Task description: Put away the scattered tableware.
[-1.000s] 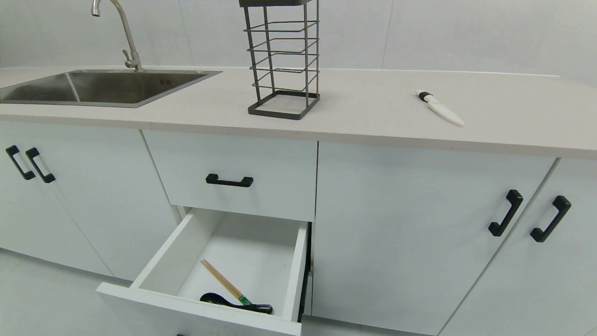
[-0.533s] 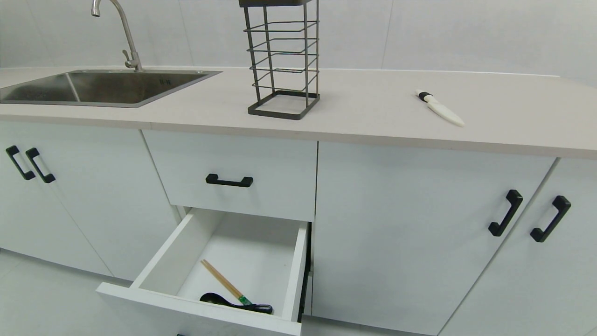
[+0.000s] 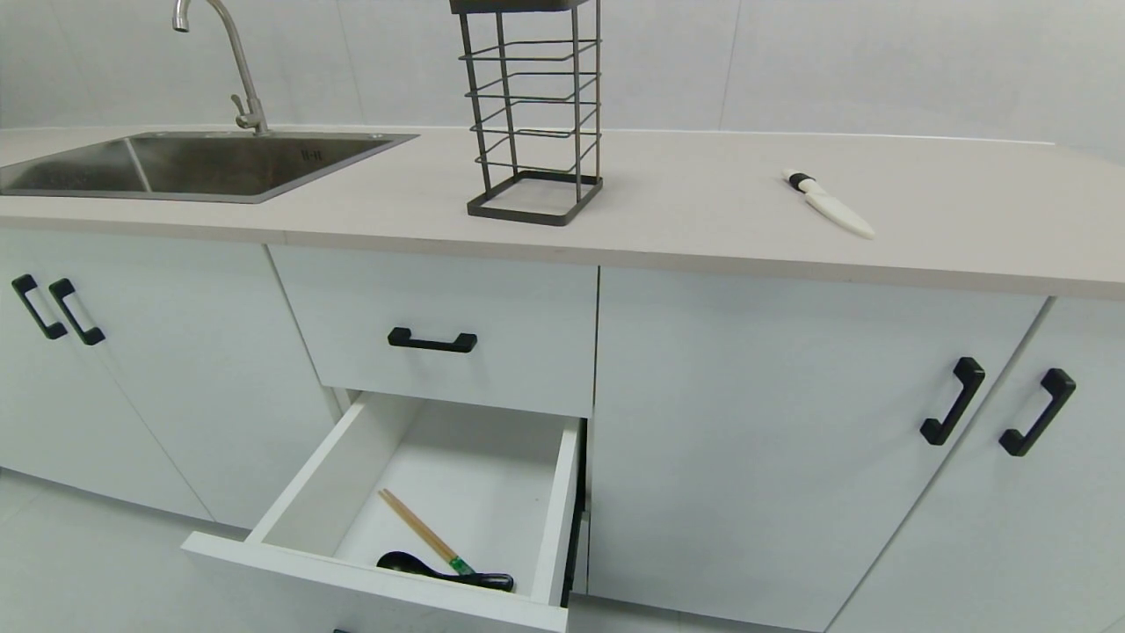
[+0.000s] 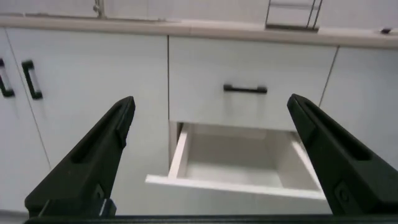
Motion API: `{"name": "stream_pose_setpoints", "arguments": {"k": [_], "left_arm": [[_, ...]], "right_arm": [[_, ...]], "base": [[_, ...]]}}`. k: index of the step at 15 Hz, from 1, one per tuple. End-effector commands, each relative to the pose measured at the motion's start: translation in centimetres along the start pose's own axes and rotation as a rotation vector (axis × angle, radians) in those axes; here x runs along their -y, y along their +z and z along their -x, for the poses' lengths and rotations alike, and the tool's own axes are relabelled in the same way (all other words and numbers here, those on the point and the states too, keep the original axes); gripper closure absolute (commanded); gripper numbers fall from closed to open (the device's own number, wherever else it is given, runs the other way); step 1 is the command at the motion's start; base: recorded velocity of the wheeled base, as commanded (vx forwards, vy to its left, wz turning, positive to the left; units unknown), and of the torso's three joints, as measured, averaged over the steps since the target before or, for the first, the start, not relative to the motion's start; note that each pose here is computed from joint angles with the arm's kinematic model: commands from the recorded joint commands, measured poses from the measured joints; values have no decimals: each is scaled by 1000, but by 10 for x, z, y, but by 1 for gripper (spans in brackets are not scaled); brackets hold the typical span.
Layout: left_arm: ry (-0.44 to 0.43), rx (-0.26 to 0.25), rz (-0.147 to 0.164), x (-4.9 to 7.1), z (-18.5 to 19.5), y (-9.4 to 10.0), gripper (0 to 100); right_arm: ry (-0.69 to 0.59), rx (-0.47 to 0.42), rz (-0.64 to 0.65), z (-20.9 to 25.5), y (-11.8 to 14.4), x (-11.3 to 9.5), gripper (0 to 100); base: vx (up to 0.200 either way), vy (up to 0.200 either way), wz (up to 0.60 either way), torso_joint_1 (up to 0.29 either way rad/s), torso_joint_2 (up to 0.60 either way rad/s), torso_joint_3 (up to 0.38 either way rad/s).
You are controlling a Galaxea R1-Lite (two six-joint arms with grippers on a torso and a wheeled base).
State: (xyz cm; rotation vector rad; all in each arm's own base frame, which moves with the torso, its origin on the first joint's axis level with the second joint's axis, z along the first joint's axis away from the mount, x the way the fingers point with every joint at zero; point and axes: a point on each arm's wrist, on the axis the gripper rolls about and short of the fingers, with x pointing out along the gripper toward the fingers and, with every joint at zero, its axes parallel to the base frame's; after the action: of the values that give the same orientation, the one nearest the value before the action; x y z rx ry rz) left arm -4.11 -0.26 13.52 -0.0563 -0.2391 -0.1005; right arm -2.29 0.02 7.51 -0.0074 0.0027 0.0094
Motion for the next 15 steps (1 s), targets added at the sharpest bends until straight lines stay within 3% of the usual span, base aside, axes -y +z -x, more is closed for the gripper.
{"name": "stream_pose_setpoints", "arguments": {"k": [1, 3, 4, 5, 6, 8, 9, 10, 11, 12, 13, 15], "left_arm": [[-52, -75, 11, 0, -7, 7, 0], [-137, -160, 33, 1, -24, 19, 0], [-170, -233, 67, 1, -37, 22, 0], [-193, -318, 124, 1, -51, 21, 0], [-202, -363, 148, 0, -59, 19, 0], [-206, -605, 204, -2, -95, 1, 0], [-204, -669, 216, -3, -103, -5, 0], [-210, -770, 233, -3, -112, -17, 0], [-208, -910, 247, -3, -109, -41, 0], [-209, -919, 248, -3, -108, -43, 0], [-234, -1049, 226, -2, -104, -63, 0], [-265, -1155, 194, 0, -109, -76, 0]], "right_arm": [[1, 0, 0, 0, 0, 0, 0], [3, -2, -1, 0, 0, 0, 0], [4, -2, -1, 0, 0, 0, 0], [4, -2, -3, 0, 0, 0, 0], [3, -2, -1, 0, 0, 0, 0], [3, -2, -3, 0, 0, 0, 0], [3, -2, -3, 0, 0, 0, 0], [3, -2, -1, 0, 0, 0, 0], [3, -2, -3, 0, 0, 0, 0], [4, -2, -3, 0, 0, 0, 0], [3, -2, -3, 0, 0, 0, 0], [3, -2, -3, 0, 0, 0, 0]], "base": [[0, 0, 0, 0, 0, 0], [0, 0, 0, 0, 0, 0], [0, 0, 0, 0, 0, 0], [0, 0, 0, 0, 0, 0], [0, 0, 0, 0, 0, 0], [0, 0, 0, 0, 0, 0], [0, 0, 0, 0, 0, 0], [0, 0, 0, 0, 0, 0], [0, 0, 0, 0, 0, 0], [0, 0, 0, 0, 0, 0], [0, 0, 0, 0, 0, 0], [0, 0, 0, 0, 0, 0]]}}
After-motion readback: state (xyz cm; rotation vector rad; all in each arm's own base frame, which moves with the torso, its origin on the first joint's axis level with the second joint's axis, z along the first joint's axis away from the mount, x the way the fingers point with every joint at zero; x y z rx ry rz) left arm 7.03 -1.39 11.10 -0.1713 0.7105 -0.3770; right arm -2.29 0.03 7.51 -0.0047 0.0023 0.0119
